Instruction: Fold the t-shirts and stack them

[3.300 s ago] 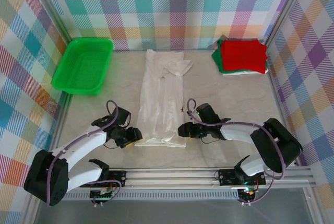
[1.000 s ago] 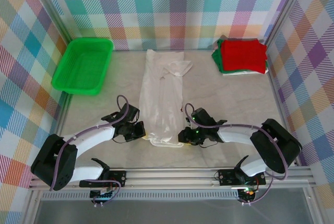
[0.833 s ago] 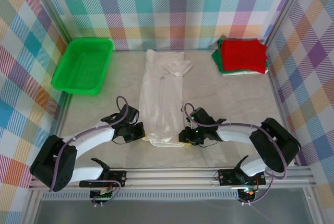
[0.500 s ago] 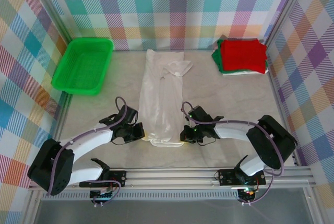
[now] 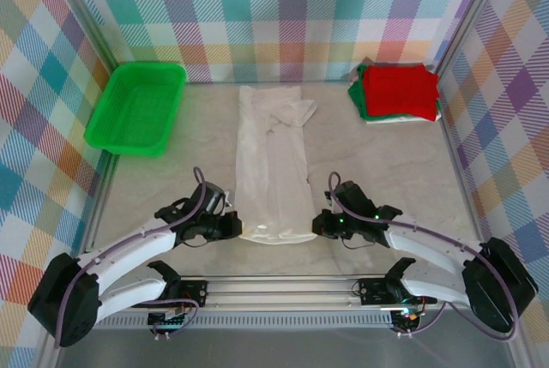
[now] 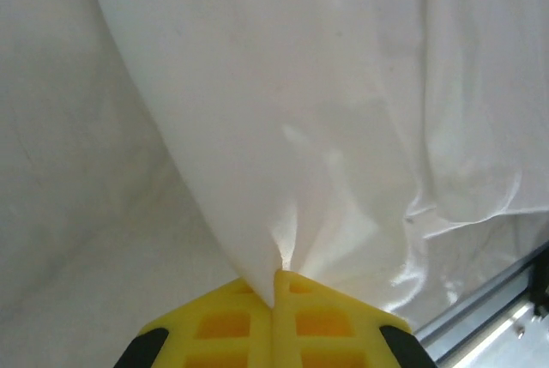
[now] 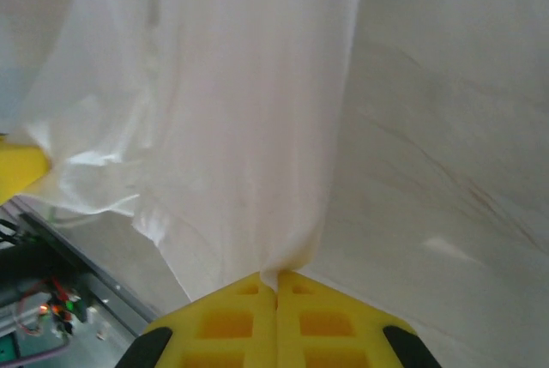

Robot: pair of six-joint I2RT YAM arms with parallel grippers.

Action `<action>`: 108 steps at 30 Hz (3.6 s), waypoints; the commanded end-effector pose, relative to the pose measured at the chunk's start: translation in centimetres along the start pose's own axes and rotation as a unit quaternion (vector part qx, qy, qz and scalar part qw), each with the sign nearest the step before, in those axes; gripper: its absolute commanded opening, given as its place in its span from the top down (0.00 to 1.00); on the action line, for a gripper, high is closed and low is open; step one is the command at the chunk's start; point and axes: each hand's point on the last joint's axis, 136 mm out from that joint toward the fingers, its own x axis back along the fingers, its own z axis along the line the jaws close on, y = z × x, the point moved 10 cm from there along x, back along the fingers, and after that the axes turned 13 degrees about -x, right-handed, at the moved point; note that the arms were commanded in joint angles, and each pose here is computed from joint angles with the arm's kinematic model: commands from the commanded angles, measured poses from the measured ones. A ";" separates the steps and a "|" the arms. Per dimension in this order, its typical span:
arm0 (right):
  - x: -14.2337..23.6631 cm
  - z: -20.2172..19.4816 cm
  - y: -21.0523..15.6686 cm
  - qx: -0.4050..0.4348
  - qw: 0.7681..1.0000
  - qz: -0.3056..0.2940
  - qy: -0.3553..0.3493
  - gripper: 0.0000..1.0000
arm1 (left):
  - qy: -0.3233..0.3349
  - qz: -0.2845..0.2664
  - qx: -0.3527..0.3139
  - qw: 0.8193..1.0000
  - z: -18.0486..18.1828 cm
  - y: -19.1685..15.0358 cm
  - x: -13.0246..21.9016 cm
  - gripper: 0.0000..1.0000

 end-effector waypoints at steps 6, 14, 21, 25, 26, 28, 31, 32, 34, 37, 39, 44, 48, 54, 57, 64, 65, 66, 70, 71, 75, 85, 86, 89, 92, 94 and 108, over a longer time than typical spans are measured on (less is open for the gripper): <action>2.5 0.7 -0.5 0.003 1.000 -0.023 0.000 1.00 | -0.011 -0.062 -0.016 0.998 -1.9 -0.1 3.7 1.00; 4.7 5.5 4.3 0.024 0.996 -0.089 -0.004 1.00 | -0.007 -0.111 -0.028 0.993 -3.7 7.0 5.8 1.00; 3.9 8.8 11.7 0.052 0.992 -0.116 -0.015 1.00 | 0.018 -0.147 -0.024 0.989 -1.3 15.1 5.1 1.00; 2.4 10.0 16.0 0.056 0.992 -0.110 -0.007 1.00 | 0.021 -0.140 -0.021 0.990 0.8 19.7 3.8 1.00; 2.1 10.4 16.8 0.058 0.992 -0.108 -0.008 1.00 | 0.024 -0.136 -0.026 0.990 1.0 20.5 3.5 1.00; 1.7 11.3 18.5 0.065 0.992 -0.111 -0.007 1.00 | 0.037 -0.122 -0.029 0.991 1.8 21.8 2.6 1.00; 1.0 11.6 20.5 0.058 0.992 -0.109 -0.004 1.00 | 0.046 -0.114 -0.024 0.992 3.1 23.0 1.6 1.00; 0.8 11.7 20.9 0.057 0.993 -0.107 -0.002 1.00 | 0.046 -0.112 -0.022 0.992 3.5 23.3 1.3 1.00; 0.3 11.8 21.8 0.055 0.993 -0.104 -0.001 1.00 | 0.048 -0.105 -0.020 0.993 4.1 23.9 0.6 1.00; -0.2 12.0 23.0 0.054 0.993 -0.102 -0.001 1.00 | 0.052 -0.105 -0.017 0.993 4.6 24.7 0.3 1.00; -0.4 12.1 23.7 0.053 0.993 -0.104 0.001 1.00 | 0.055 -0.109 -0.016 0.992 4.9 25.4 0.3 1.00; -1.0 12.2 26.5 0.047 0.992 -0.116 0.003 1.00 | 0.076 -0.123 -0.025 0.989 5.8 28.1 0.2 0.96; -1.4 13.0 30.3 0.043 0.992 -0.120 0.006 0.66 | 0.105 -0.143 -0.037 0.983 7.1 32.2 0.1 0.47; 1.6 15.0 30.3 0.070 0.987 -0.139 0.035 0.65 | 0.118 -0.166 -0.037 0.978 5.4 33.2 3.1 0.43; 2.3 14.7 26.8 0.094 0.987 -0.124 0.049 0.65 | 0.124 -0.171 -0.050 0.976 3.2 29.5 3.5 0.43; 0.1 12.3 19.8 0.100 0.984 -0.072 0.125 0.88 | 0.079 -0.150 -0.044 0.984 2.3 22.2 0.5 0.49; -0.4 12.0 19.4 0.098 0.985 -0.066 0.128 0.88 | 0.069 -0.154 -0.045 0.985 2.2 21.9 0.1 0.49; -1.1 11.7 19.1 0.095 0.986 -0.058 0.126 0.88 | 0.064 -0.150 -0.043 0.986 2.3 21.5 -0.5 0.51; -4.4 9.9 17.9 0.074 0.991 -0.018 0.107 0.87 | 0.056 -0.123 -0.026 0.990 3.1 19.1 -3.4 0.54; -5.0 9.4 17.7 0.068 0.992 -0.013 0.106 0.87 | 0.055 -0.118 -0.023 0.991 3.4 18.6 -4.0 0.54; -7.6 6.5 17.2 0.045 0.996 -0.006 0.078 0.87 | 0.068 -0.083 0.001 0.994 5.1 15.8 -6.8 0.56; -8.6 3.4 15.1 0.026 0.999 0.010 0.040 0.90 | 0.114 -0.035 0.041 0.992 6.9 11.1 -7.1 0.60; -8.3 3.4 14.6 0.026 0.999 0.014 0.038 0.90 | 0.111 -0.027 0.043 0.992 6.7 10.7 -7.0 0.61; -7.5 3.7 12.6 0.032 0.998 0.028 0.037 0.91 | 0.116 -0.012 0.055 0.992 6.0 9.2 -6.5 0.61; -6.0 4.6 11.1 0.029 0.998 0.031 0.049 0.90 | 0.112 -0.029 0.076 0.990 5.4 8.1 -4.8 0.60; -4.6 5.6 11.0 0.028 0.997 0.026 0.064 0.90 | 0.118 -0.047 0.081 0.989 4.8 8.0 -3.2 0.57; -2.4 7.2 12.0 0.031 0.998 -0.028 0.041 0.76 | 0.124 -0.009 0.151 0.981 4.6 7.5 -0.3 0.51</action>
